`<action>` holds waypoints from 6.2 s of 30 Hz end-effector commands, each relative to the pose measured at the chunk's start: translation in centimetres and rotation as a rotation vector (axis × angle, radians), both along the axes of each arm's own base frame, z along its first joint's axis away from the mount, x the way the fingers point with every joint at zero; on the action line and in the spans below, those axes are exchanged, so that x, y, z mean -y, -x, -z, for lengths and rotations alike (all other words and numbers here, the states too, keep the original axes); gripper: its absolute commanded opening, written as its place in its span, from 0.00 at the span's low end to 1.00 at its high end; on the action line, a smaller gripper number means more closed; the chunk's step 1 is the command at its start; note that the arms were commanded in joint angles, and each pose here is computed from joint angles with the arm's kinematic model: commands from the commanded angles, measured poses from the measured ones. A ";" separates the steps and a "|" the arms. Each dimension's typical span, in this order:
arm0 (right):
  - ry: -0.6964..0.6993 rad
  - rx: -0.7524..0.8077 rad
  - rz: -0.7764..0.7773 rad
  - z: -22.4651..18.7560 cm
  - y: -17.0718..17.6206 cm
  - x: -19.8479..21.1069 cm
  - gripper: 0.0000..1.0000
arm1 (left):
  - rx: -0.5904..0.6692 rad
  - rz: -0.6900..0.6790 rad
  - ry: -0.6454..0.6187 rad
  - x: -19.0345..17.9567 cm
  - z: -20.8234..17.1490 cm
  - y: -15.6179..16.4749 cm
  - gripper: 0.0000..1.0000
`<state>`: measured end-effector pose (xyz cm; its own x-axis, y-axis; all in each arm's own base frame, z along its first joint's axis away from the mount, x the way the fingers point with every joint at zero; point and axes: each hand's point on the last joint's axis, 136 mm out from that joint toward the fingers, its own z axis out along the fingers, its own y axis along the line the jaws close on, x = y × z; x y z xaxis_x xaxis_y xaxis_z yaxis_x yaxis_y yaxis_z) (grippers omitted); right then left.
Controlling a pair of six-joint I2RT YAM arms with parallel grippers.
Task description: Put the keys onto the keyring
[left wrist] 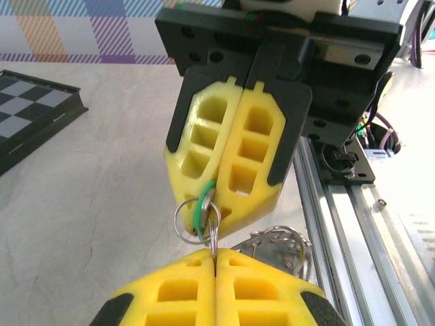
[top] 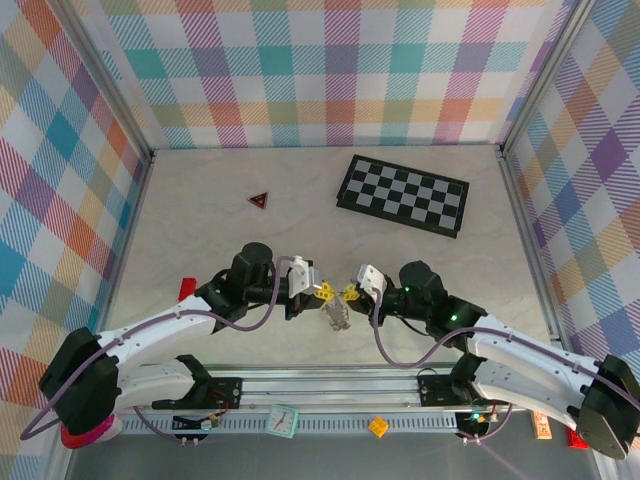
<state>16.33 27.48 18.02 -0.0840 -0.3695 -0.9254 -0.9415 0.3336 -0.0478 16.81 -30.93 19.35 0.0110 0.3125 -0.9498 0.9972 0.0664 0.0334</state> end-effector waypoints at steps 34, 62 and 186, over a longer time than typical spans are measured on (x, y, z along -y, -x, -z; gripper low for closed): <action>0.118 0.121 0.068 -4.5 -1.3 1.8 0.00 | 0.134 -0.381 0.269 -4.1 -5.3 -3.0 0.35; -0.012 0.087 -0.135 -7.4 -8.9 -13.4 0.00 | -0.038 -1.343 0.432 -20.6 -9.0 -8.0 0.78; 1.189 -0.569 0.403 15.2 -7.0 5.9 0.01 | -0.189 -1.371 0.226 -17.6 -2.0 -10.7 0.80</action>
<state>23.60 21.45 2.79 -0.6367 -0.7645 0.1009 -0.7696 0.6218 -0.1456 27.22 -13.60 20.71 -0.3267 -0.1860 -0.9266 0.1288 0.9625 -0.2386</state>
